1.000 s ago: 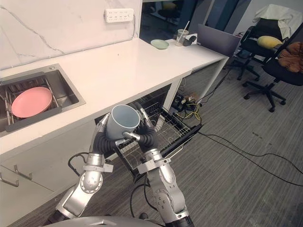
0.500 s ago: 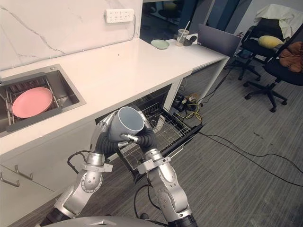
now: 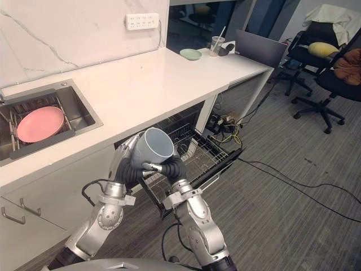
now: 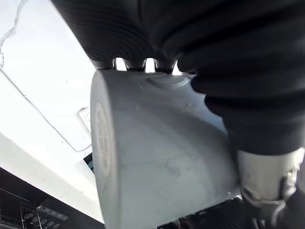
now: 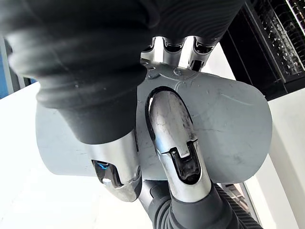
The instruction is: Walk over to the sink, pick up the cup, carry it to the dishwasher, place the cup inside the dishwasher, then close the dishwasher door
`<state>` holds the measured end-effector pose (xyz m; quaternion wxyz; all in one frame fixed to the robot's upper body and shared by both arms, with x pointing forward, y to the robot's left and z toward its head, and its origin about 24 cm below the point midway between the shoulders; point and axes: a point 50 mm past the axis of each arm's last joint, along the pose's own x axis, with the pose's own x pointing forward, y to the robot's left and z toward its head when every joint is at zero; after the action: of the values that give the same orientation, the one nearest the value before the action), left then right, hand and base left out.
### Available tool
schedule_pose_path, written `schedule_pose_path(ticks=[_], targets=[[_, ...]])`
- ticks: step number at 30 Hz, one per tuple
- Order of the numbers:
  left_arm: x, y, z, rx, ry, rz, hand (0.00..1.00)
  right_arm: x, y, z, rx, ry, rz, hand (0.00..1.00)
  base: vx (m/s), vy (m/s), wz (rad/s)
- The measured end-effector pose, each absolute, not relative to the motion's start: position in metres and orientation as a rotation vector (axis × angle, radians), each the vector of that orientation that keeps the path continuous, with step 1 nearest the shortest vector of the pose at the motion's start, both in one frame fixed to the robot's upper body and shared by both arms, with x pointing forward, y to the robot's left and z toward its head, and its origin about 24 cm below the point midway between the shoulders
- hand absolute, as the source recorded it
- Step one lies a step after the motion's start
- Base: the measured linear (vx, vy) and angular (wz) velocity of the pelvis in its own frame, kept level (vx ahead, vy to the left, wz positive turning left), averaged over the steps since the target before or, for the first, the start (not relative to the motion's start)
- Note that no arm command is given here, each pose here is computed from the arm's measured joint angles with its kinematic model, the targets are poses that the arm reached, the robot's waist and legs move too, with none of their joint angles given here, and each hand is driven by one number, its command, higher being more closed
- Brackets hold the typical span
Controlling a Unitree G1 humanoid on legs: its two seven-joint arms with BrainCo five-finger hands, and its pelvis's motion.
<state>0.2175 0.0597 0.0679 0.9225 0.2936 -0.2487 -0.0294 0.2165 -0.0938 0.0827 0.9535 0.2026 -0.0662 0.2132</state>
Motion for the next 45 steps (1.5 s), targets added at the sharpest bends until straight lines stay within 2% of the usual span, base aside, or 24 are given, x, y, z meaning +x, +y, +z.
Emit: schedule_pose_path(ticks=[8,9,28,29,45], targets=[[0.219,0.059,0.070,0.591,-0.519,-0.058,1.00,0.217,-0.093,0.085,0.428,-0.156,0.419,1.00,0.00,0.000,0.00],[0.219,0.059,0.070,0.590,-0.518,-0.058,0.00,0.217,-0.093,0.085,0.431,-0.156,0.414,1.00,0.00,0.000,0.00],[0.220,0.065,0.052,0.510,-0.347,-0.039,0.00,0.222,-0.087,0.092,0.414,-0.182,0.319,1.00,0.00,0.000,0.00],[0.220,0.066,0.052,0.504,-0.342,-0.037,1.00,0.222,-0.087,0.092,0.419,-0.183,0.319,1.00,0.00,0.000,0.00],[0.221,0.069,0.055,0.480,-0.347,0.011,1.00,0.222,-0.084,0.092,0.433,-0.184,0.323,1.00,0.00,0.000,0.00]])
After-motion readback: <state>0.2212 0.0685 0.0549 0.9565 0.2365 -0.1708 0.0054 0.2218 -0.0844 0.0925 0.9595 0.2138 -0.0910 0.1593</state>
